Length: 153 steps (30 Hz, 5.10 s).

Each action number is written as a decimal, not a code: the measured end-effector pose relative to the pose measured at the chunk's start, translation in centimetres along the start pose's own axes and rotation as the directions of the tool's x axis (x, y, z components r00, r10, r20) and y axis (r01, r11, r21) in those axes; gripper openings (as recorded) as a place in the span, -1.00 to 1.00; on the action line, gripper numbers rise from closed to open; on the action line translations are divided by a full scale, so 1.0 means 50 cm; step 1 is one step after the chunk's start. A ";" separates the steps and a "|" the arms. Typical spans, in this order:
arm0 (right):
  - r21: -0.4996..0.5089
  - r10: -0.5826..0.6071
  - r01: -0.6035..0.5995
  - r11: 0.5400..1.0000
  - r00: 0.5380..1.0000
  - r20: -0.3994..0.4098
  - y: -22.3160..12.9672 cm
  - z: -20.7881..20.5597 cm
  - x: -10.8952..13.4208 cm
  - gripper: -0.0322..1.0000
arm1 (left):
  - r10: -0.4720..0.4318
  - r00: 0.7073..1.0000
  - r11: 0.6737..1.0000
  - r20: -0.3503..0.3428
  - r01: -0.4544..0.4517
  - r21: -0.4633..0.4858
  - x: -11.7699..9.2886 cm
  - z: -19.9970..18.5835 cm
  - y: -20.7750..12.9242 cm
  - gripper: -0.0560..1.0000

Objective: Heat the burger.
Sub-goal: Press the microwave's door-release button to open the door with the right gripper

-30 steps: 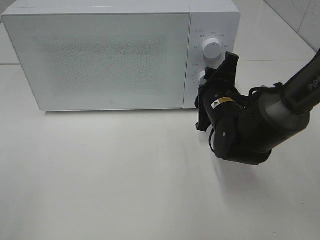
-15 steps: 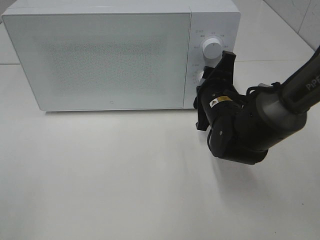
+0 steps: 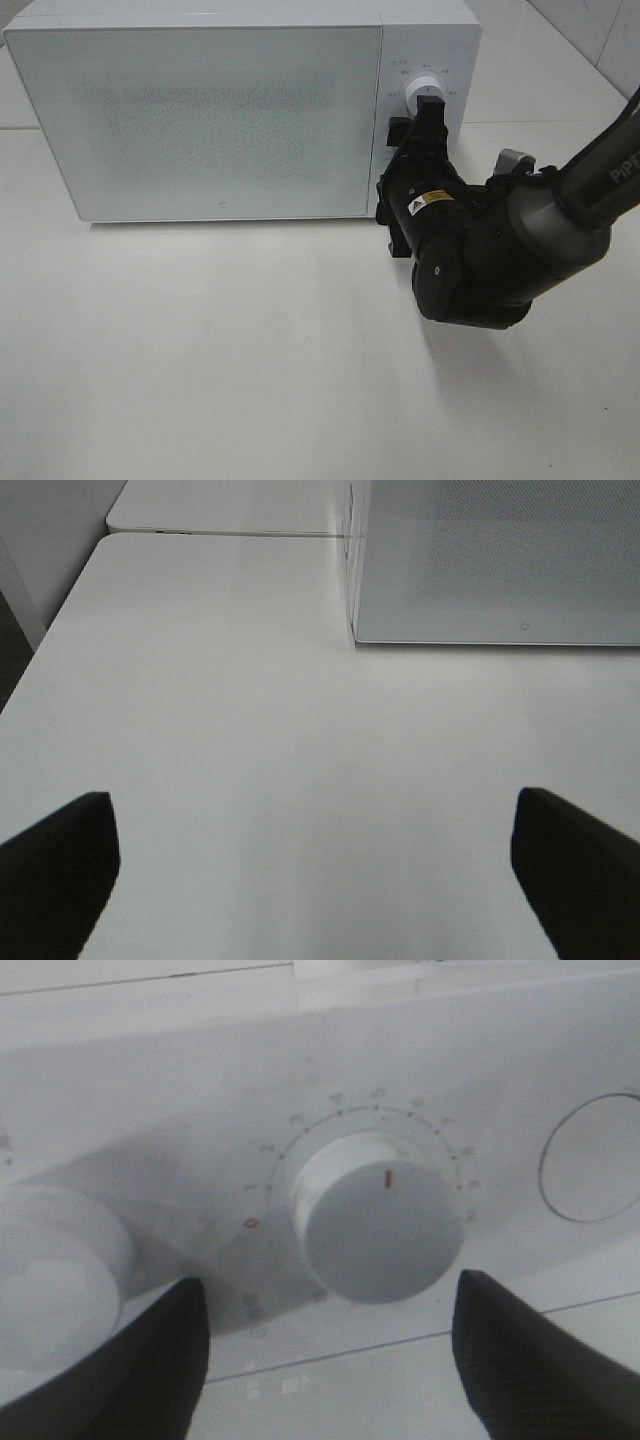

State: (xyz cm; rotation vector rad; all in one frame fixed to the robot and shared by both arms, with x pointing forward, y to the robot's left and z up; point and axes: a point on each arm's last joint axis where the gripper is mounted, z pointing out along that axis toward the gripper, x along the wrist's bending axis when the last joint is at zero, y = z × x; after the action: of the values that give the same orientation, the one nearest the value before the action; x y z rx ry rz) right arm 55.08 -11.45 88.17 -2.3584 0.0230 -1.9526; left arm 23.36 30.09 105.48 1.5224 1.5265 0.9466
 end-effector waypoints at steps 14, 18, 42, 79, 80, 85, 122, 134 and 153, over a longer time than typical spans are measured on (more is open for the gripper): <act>0.221 -0.363 0.342 0.913 0.929 0.064 0.000 -0.088 0.031 0.38 | 0.000 1.000 1.000 0.000 0.000 0.000 0.000 0.000 0.000 0.98; 0.373 -0.584 0.527 0.764 0.810 0.053 -0.004 -0.123 0.044 0.38 | 0.000 1.000 1.000 0.000 0.000 0.000 0.000 0.000 0.000 0.98; 0.629 -0.918 0.735 -0.253 0.022 -0.395 0.046 -0.244 0.194 0.38 | 0.000 1.000 1.000 0.000 0.000 0.000 0.000 0.000 0.000 0.98; 0.706 -0.941 0.624 -0.334 -0.178 -0.288 0.227 -0.515 0.347 0.54 | 0.000 1.000 1.000 0.000 0.000 0.000 0.000 0.000 0.000 0.98; 0.704 -0.953 0.643 -0.301 -0.171 -0.251 0.246 -0.529 0.340 0.54 | 0.000 1.000 1.000 0.000 0.000 0.000 0.000 0.000 0.000 0.98; 0.698 -0.975 0.680 -0.224 -0.164 -0.153 0.286 -0.557 0.317 0.54 | 0.000 1.000 1.000 0.000 0.000 0.000 0.000 0.000 0.000 0.98; 0.325 -0.992 0.946 -0.016 -0.056 0.113 0.337 -0.709 0.231 0.54 | 0.000 1.000 1.000 0.000 0.000 0.000 0.000 0.000 0.000 0.98; 0.325 -0.992 0.946 -0.017 -0.057 0.113 0.337 -0.709 0.231 0.54 | 0.000 1.000 1.000 0.000 0.000 0.000 0.000 0.000 0.000 0.98; 0.319 -0.992 0.948 -0.021 -0.059 0.109 0.334 -0.695 0.261 0.54 | 0.000 1.000 1.000 0.000 0.000 0.000 0.000 0.000 0.000 0.98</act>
State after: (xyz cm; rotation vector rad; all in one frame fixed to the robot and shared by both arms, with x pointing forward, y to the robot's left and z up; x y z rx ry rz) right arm 24.10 -30.73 106.21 -2.6259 -2.4920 -1.4443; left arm 23.36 30.09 105.48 1.5224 1.5265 0.9466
